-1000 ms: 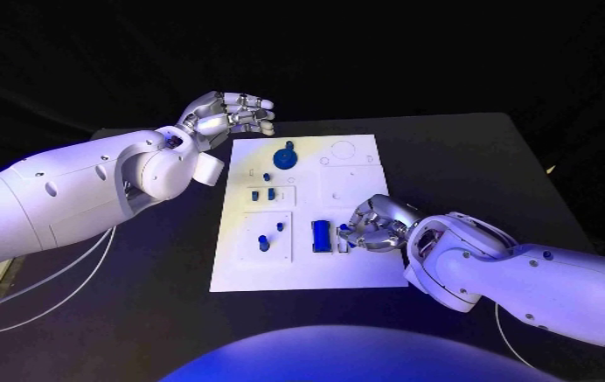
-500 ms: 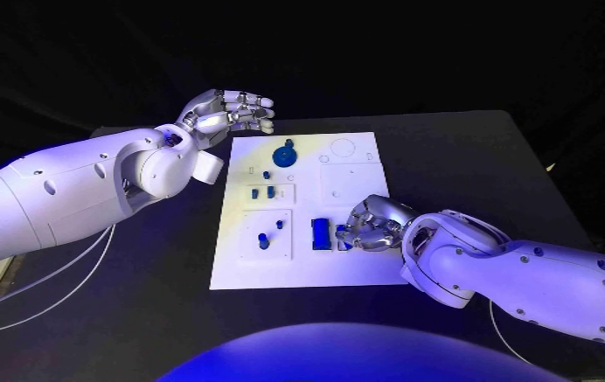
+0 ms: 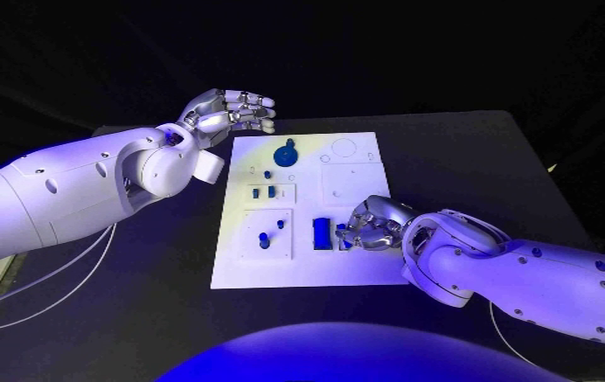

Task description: Assemble the parts on the task board

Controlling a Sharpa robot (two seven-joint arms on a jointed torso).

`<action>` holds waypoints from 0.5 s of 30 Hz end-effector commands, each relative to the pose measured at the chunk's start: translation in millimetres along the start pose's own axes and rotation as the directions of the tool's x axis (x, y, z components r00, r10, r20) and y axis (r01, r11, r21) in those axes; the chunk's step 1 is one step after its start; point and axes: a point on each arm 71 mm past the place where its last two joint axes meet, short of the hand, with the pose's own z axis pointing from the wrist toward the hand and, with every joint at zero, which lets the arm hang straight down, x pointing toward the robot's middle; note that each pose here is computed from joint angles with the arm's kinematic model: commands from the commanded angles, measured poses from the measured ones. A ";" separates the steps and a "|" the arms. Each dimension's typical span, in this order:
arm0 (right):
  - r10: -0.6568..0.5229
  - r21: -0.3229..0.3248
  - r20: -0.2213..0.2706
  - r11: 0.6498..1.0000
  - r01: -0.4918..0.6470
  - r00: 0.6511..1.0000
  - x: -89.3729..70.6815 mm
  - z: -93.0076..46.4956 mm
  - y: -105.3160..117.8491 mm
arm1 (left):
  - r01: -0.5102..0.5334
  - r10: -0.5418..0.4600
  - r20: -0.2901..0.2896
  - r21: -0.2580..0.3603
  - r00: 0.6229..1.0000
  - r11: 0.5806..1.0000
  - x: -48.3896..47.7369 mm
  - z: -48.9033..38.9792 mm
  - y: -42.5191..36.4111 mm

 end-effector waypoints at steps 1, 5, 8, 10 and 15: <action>-0.034 -0.004 -0.012 0.999 0.033 0.999 2.0 0.0 1.1 | 0.005 -0.005 -0.019 0.005 1.000 1.000 2.3 0.3 -0.8; -0.036 -0.012 -0.013 0.999 0.036 0.999 2.6 -0.2 2.6 | 0.005 -0.005 -0.020 0.004 1.000 1.000 2.2 0.3 -0.8; -0.036 -0.016 -0.014 0.999 0.036 0.999 2.9 -0.5 3.4 | 0.005 -0.005 -0.020 0.004 1.000 1.000 2.2 0.3 -0.7; -0.036 -0.018 -0.015 0.999 0.036 0.999 3.1 -1.0 3.9 | 0.005 -0.005 -0.020 0.003 1.000 1.000 2.1 0.2 -0.7; -0.033 -0.023 -0.014 0.999 0.033 0.999 3.1 -2.9 4.4 | 0.005 -0.005 -0.020 0.002 1.000 1.000 1.8 0.0 -0.7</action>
